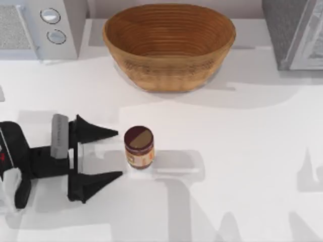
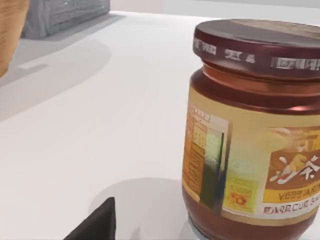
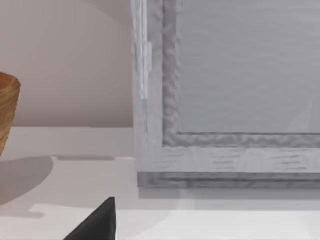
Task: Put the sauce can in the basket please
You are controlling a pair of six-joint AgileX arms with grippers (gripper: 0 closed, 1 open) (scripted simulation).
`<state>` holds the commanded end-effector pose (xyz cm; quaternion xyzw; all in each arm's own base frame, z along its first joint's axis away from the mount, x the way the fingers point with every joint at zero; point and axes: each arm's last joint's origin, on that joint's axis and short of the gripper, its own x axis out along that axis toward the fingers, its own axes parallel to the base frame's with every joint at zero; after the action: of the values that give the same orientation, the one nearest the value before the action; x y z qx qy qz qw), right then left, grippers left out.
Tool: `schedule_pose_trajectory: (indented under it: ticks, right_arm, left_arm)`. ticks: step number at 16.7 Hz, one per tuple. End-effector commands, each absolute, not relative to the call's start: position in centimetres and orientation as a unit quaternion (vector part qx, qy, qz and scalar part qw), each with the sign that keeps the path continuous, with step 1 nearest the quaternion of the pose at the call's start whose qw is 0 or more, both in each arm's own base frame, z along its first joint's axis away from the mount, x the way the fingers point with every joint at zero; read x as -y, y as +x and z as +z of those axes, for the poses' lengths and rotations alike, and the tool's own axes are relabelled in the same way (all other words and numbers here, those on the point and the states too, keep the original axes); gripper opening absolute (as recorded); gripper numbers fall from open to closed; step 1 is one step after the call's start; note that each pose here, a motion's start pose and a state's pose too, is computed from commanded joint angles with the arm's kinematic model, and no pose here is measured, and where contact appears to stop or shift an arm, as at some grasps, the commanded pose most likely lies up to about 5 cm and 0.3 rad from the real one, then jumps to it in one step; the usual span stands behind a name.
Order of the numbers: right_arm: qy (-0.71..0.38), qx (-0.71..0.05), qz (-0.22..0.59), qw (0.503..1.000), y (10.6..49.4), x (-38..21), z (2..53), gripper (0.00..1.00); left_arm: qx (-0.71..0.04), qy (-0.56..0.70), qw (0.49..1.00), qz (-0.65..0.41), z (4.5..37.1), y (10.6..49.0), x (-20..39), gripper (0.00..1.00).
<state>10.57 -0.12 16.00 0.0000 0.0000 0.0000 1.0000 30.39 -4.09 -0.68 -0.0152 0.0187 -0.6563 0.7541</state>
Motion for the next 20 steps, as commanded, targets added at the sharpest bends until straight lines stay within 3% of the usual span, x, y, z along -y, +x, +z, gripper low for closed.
schedule_pose_trajectory:
  ticks: [17, 20]
  right_arm:
    - [0.0, 0.0, 0.0, 1.0, 10.6, 0.1, 16.0, 1.0]
    - [0.0, 0.0, 0.0, 1.0, 10.6, 0.1, 16.0, 1.0]
  left_arm:
    - [0.0, 0.0, 0.749, -0.663, 0.5, 31.2, 11.2, 1.0]
    - [0.0, 0.0, 0.749, -0.663, 0.5, 31.2, 11.2, 0.77]
